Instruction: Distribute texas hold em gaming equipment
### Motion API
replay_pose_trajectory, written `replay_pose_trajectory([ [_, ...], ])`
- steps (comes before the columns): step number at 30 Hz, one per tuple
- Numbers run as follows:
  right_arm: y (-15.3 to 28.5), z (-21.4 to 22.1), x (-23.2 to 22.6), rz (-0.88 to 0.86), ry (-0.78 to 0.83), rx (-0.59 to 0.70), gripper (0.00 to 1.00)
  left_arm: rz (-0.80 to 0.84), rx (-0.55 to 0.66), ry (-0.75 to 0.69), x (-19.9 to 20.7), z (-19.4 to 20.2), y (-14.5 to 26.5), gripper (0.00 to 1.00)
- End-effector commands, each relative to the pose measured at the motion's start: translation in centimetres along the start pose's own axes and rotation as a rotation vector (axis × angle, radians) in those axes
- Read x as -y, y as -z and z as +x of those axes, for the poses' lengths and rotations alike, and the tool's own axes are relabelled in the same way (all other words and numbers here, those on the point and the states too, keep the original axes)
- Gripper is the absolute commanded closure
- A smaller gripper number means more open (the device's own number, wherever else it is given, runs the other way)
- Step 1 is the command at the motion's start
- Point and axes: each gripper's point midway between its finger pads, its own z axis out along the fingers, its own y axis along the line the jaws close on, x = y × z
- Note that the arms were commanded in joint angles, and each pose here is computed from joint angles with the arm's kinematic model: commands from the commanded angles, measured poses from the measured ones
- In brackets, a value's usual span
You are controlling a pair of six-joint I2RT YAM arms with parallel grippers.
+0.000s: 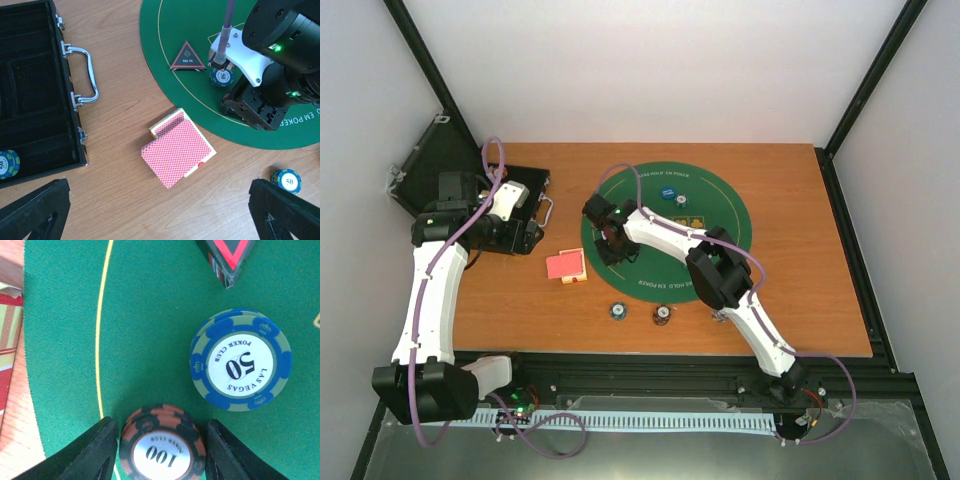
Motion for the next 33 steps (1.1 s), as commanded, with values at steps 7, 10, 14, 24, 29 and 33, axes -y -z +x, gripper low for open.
replay_pose_trajectory([
  [7,1.6,0.0,0.5,0.014,-0.04,0.013,0.35,0.0,0.036,-0.022,0.0,-0.9,0.6,0.0],
  [10,3.9,0.3,0.7,0.012,-0.05,0.043,0.32,0.001,0.03,-0.023,0.0,-0.8,0.4,0.0],
  [14,8.0,1.9,0.8,0.002,-0.065,0.1,0.22,0.008,0.031,-0.024,0.1,-0.7,0.4,0.0],
  [24,9.4,14.9,1.9,0.062,-0.096,0.045,0.1,0.025,0.04,-0.027,0.5,-0.8,0.7,0.0],
  [29,9.0,18.4,2.5,0.05,-0.119,0.026,0.08,0.03,0.048,-0.023,0.7,-1.1,1.0,0.0],
  [33,8.6,19.4,2.3,0.031,-0.114,0.015,0.09,0.028,0.052,-0.017,0.7,-1.3,1.2,0.0],
])
